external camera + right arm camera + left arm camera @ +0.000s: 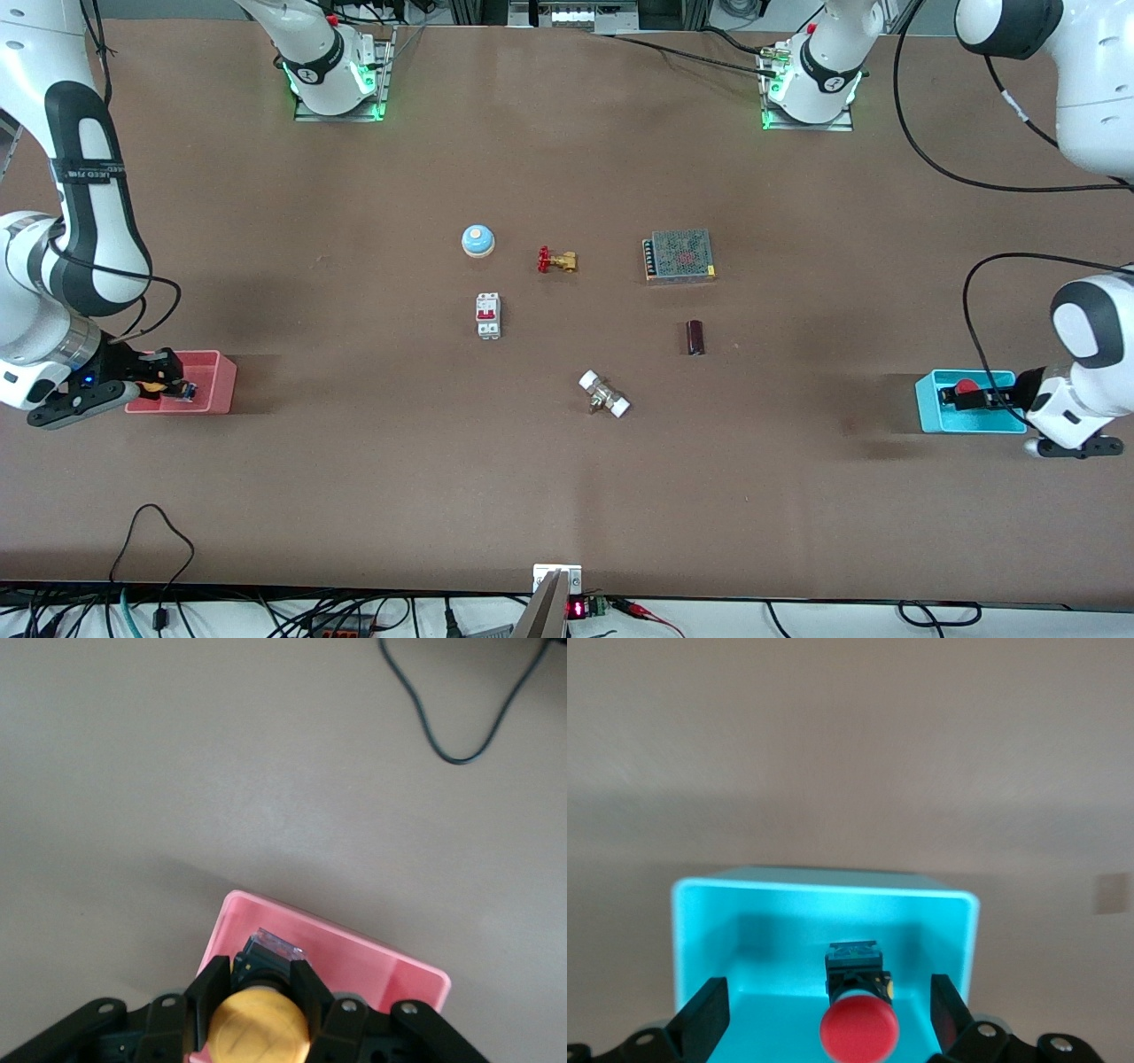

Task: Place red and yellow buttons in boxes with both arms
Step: 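Lower the red button into the cyan box and open the left gripper, then lower the yellow button into the pink box and open the right gripper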

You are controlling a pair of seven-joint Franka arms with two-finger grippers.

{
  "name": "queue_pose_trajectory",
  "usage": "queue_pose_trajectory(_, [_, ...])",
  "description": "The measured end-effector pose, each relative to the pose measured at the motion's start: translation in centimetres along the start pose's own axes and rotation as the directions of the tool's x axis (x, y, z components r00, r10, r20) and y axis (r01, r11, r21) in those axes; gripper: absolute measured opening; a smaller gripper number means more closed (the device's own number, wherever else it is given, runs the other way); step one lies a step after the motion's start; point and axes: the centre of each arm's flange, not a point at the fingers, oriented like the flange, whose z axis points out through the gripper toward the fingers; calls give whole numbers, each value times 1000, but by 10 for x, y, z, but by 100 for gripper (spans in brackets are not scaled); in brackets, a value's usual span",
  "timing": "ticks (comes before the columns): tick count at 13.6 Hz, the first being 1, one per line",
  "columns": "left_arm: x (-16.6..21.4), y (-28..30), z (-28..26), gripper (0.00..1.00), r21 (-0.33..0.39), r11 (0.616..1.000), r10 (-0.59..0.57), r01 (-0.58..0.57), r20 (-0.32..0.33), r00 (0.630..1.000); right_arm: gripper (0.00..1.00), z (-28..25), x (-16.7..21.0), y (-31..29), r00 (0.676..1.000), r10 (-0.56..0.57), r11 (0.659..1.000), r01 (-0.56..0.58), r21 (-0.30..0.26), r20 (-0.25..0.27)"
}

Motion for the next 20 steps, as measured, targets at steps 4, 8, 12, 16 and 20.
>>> queue_pose_trajectory(4, [-3, 43, -97, 100, -9, 998, 58, -59, -67, 996, 37, 22, -12, 12, 1000, -17, 1000, 17, 6, 10])
queue_pose_trajectory(8, [-18, 131, -186, 100, 3, 987, 158, -159, -120, 980, 37, 31, -14, 12, 1000, -21, 1000, 20, 11, 19])
queue_pose_trajectory(12, [-55, 167, -253, 100, -9, 998, 61, -62, -99, 993, 37, 43, -16, 14, 1000, -19, 1000, 19, 4, 21])
queue_pose_trajectory(16, [-90, 180, -295, 100, 0, 1000, 2, -2, -82, 997, 39, 47, -17, 15, 1000, -18, 1000, 18, 4, 23])
queue_pose_trajectory(20, [-113, 181, -318, 100, -1, 1000, -6, 6, -103, 995, 46, 47, -18, 15, 1000, -18, 1000, 17, 4, 24])
